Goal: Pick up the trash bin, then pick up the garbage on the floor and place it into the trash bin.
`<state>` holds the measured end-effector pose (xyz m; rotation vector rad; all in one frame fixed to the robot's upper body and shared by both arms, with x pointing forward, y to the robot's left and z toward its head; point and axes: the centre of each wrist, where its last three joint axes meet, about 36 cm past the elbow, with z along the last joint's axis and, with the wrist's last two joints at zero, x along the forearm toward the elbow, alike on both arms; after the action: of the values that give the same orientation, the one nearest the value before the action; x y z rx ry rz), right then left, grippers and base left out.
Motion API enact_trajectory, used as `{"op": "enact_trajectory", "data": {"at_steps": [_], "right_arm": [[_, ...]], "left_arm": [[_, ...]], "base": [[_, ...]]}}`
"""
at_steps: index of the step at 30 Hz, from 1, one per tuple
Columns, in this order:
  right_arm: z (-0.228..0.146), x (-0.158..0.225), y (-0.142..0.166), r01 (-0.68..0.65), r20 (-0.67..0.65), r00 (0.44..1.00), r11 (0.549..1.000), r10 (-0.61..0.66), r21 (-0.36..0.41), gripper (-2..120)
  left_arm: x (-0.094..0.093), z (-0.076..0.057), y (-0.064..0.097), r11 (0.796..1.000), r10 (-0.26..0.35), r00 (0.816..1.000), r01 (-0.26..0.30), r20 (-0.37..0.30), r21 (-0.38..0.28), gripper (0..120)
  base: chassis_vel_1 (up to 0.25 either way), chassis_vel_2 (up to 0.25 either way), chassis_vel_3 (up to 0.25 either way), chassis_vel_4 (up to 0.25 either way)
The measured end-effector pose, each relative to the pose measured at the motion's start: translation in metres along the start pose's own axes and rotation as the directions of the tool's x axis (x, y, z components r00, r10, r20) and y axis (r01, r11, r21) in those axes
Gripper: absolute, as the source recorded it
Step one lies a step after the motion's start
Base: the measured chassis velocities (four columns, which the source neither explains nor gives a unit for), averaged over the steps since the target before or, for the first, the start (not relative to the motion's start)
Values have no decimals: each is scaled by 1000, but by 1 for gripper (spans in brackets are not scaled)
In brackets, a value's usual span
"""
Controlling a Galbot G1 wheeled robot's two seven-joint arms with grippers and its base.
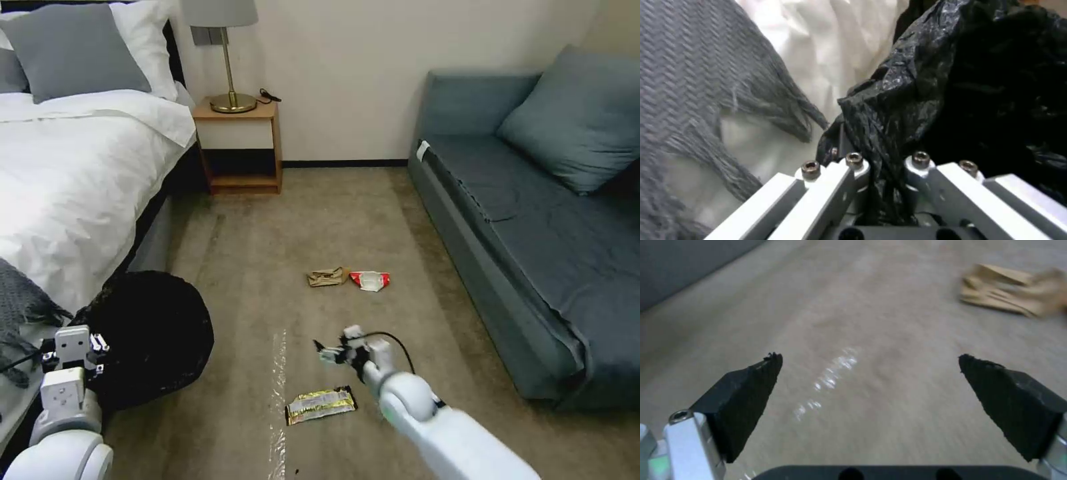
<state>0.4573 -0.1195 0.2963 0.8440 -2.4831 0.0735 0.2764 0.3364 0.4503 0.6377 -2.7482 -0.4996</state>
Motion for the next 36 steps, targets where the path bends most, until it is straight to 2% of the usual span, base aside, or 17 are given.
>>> {"op": "enact_trajectory", "data": {"at_steps": [4,8,13,21,26,36], "right_arm": [[-11,-13,-8,63,-60,996,997,-61,35,100],[-12,-6,-35,132,-160,980,988,-118,83,100],[-8,3,-50,213,-262,948,971,-179,108,100],[8,6,-42,305,-351,903,945,-248,118,100],[35,8,-41,350,-431,866,923,-253,161,100],[58,-3,-43,351,-469,855,914,-224,203,100]], "left_arm": [[-5,-2,-6,1000,1,1000,-1,14,0,3],[-2,-10,-14,1000,8,999,-8,35,4,3],[2,-16,-21,1000,26,998,-26,54,3,3],[-3,-15,-26,1000,21,998,-21,55,-3,3],[-1,-12,-33,1000,30,998,-30,52,1,3],[3,-8,-40,999,38,998,-38,51,9,3]], "base": [[0,0,0,0],[0,0,0,0],[0,0,0,0],[0,0,0,0],[0,0,0,0],[0,0,0,0]]}}
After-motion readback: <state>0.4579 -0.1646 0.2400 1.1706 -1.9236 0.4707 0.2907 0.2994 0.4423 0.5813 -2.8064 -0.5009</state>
